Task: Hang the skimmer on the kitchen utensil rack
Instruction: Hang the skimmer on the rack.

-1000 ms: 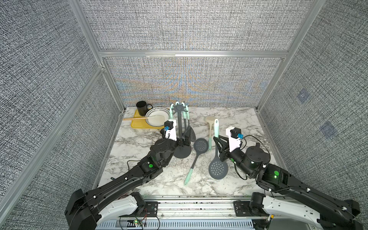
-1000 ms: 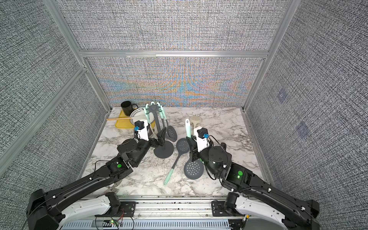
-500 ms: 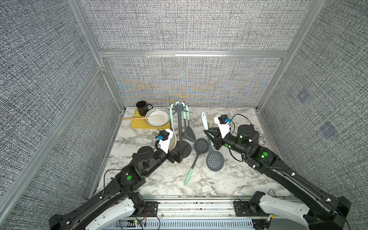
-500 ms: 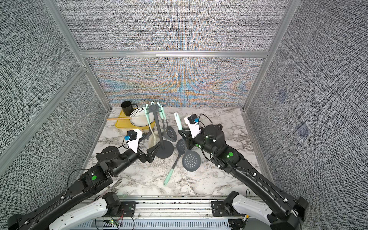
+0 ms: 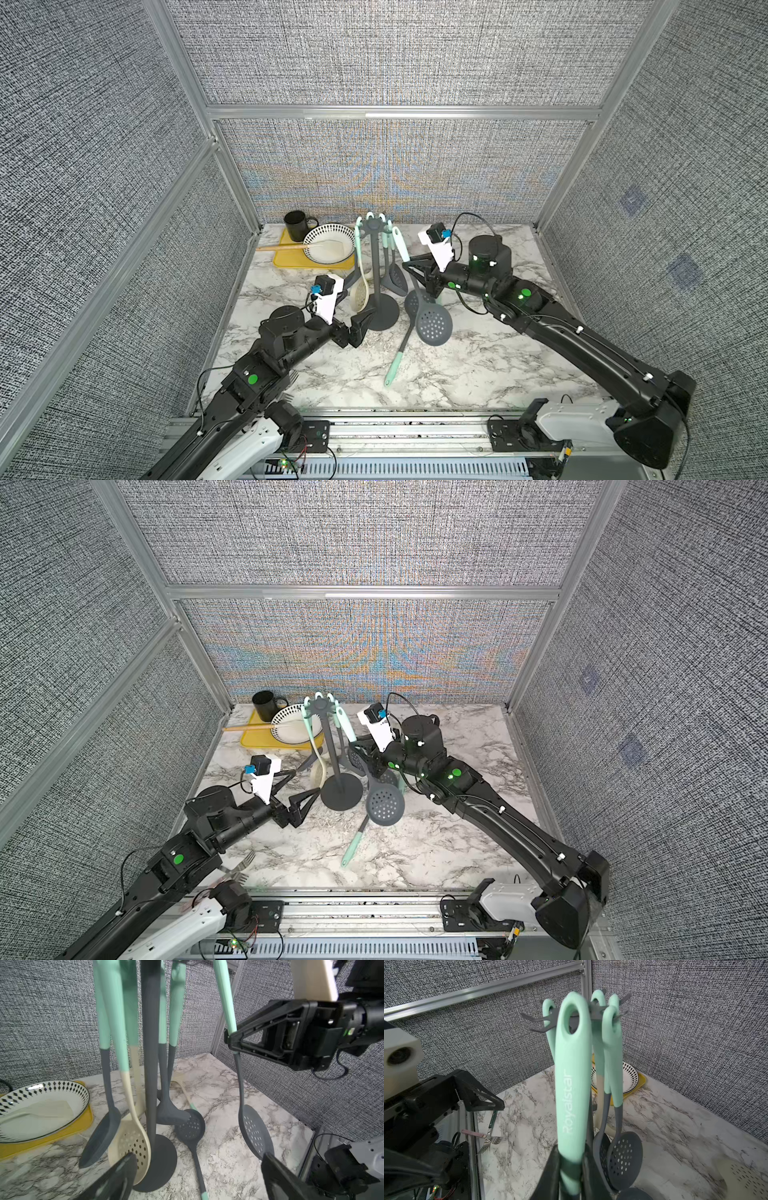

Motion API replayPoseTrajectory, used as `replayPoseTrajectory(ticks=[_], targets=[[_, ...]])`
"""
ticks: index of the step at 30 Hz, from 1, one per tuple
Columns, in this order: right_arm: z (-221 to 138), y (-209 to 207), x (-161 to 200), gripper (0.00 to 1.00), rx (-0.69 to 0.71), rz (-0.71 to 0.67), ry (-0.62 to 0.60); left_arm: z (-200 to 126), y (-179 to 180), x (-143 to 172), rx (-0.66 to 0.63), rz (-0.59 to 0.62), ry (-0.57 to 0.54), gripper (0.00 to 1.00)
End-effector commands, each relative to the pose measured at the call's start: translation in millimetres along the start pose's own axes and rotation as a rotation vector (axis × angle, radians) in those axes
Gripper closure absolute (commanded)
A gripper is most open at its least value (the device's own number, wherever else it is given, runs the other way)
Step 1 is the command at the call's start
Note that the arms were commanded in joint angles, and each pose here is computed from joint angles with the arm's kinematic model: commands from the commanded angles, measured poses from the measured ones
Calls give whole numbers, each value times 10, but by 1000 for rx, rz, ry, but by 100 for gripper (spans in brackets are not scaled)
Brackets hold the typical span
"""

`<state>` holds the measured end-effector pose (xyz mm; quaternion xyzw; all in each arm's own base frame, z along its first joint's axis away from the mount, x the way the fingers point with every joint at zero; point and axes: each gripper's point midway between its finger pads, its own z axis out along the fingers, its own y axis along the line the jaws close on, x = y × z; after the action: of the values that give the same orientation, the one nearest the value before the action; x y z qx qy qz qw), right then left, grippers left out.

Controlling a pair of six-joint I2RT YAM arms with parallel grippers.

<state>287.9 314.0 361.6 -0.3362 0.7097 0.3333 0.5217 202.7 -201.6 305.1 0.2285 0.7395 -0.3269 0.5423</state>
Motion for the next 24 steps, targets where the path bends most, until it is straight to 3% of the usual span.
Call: replayPoseTrajectory(ticks=[1,24], targets=[[22,24,-43,100,-14,-7,-2,0,-93,-79,50,9,-23,5],[349,-81,174,100,-12,56,59,49,-124,-35,79,-9,-23,8]])
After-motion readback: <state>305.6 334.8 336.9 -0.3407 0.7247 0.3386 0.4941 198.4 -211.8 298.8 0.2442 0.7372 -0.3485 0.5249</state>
